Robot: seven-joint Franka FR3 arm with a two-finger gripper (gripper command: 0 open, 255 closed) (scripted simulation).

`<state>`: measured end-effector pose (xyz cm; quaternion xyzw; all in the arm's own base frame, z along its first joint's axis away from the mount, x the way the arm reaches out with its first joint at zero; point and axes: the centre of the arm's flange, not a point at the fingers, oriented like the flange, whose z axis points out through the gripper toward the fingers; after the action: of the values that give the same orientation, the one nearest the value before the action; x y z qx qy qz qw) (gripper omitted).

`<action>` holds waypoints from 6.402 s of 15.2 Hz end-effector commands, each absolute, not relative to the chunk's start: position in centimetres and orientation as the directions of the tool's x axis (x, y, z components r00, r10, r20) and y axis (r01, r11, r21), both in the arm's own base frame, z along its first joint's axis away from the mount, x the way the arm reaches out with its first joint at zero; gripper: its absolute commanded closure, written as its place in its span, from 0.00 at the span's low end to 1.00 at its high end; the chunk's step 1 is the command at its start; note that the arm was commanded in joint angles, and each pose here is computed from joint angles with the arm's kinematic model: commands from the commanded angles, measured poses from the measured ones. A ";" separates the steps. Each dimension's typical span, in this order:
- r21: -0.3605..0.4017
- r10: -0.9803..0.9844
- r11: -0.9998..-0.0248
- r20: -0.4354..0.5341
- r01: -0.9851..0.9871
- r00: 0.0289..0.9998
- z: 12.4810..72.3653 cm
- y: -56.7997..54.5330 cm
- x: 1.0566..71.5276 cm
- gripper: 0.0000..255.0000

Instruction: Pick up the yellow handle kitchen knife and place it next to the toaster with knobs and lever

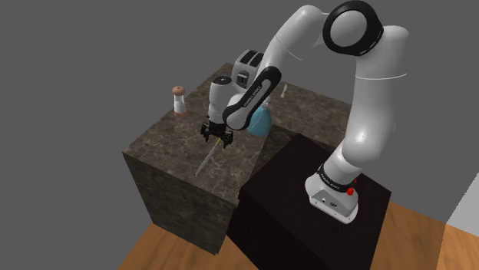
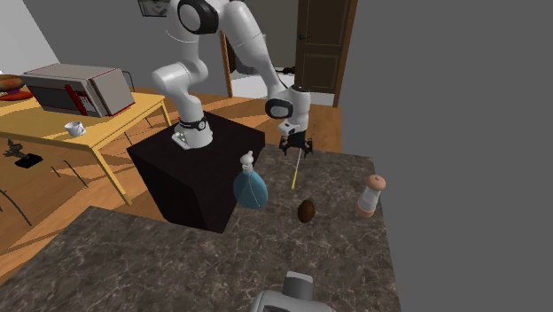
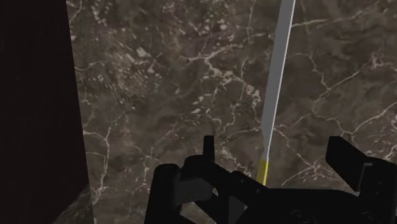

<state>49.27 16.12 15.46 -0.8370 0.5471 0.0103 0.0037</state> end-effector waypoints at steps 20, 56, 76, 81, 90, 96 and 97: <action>0.002 -0.939 -0.343 -0.022 -0.939 0.343 9.0 16.6 50.5 1.00; 0.002 -0.939 -0.343 -0.022 -0.939 0.343 24.3 16.6 50.5 1.00; 0.002 -0.939 -0.343 -0.022 -0.939 0.343 34.8 16.6 50.5 1.00; 0.002 -0.939 -0.343 -0.022 -0.939 0.343 37.5 16.6 50.5 1.00; 0.002 -0.939 -0.343 -0.022 -0.939 0.343 38.6 8.7 50.5 1.00; 0.002 -0.939 -0.343 -0.022 -0.939 0.343 38.6 0.8 50.4 1.00; 0.002 -0.939 -0.343 -0.022 -0.939 0.343 38.6 -0.5 50.4 1.00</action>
<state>50.46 0.70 38.73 -0.8191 0.5735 0.0097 0.0057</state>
